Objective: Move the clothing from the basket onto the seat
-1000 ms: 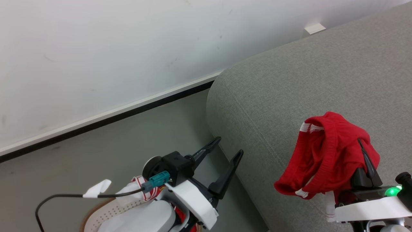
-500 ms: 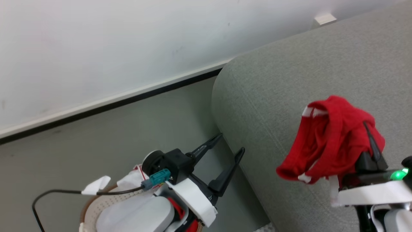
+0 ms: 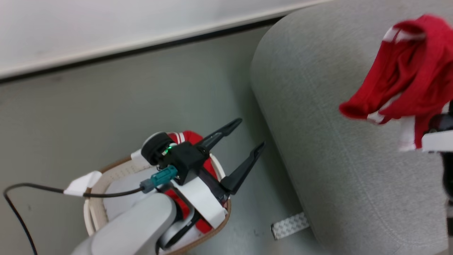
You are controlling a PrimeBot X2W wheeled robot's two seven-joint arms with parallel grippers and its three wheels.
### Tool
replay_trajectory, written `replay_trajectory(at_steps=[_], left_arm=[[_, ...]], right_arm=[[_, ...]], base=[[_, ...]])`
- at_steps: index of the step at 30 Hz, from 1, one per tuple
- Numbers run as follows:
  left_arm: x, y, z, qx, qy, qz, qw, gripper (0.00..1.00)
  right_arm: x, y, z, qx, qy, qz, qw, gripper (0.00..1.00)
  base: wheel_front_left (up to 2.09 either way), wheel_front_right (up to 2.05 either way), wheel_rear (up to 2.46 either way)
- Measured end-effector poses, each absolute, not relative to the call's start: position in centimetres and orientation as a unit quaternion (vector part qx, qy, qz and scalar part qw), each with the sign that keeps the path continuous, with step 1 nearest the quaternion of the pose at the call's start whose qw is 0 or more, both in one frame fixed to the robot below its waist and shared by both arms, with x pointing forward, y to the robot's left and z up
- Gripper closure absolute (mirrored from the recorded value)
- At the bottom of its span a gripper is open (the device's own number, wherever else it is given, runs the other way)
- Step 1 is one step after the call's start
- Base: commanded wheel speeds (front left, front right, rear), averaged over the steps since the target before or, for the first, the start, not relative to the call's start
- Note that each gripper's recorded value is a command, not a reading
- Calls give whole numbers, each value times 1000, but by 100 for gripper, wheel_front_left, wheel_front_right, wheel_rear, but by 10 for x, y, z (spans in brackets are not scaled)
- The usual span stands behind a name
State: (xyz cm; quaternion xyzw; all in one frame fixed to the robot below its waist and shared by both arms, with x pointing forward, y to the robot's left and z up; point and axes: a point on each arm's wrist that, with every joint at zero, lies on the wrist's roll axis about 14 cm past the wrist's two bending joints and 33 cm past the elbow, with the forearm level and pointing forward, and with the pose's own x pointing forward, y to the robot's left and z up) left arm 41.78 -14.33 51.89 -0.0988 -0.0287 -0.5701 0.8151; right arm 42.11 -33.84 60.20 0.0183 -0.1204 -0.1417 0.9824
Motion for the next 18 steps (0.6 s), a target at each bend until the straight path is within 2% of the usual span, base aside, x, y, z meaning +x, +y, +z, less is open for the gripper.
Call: replay_trajectory(at_steps=[8, 18], left_arm=[[452, -125, 481, -101, -8, -557, 824, 0], [482, -95, 420, -106, 40, -525, 843, 0]], right_arm=[[486, -365, 589, -15, -92, -152, 984, 100], [538, -416, 562, -61, -43, -196, 978, 100]], base=[[0, 0, 0], [0, 0, 0]])
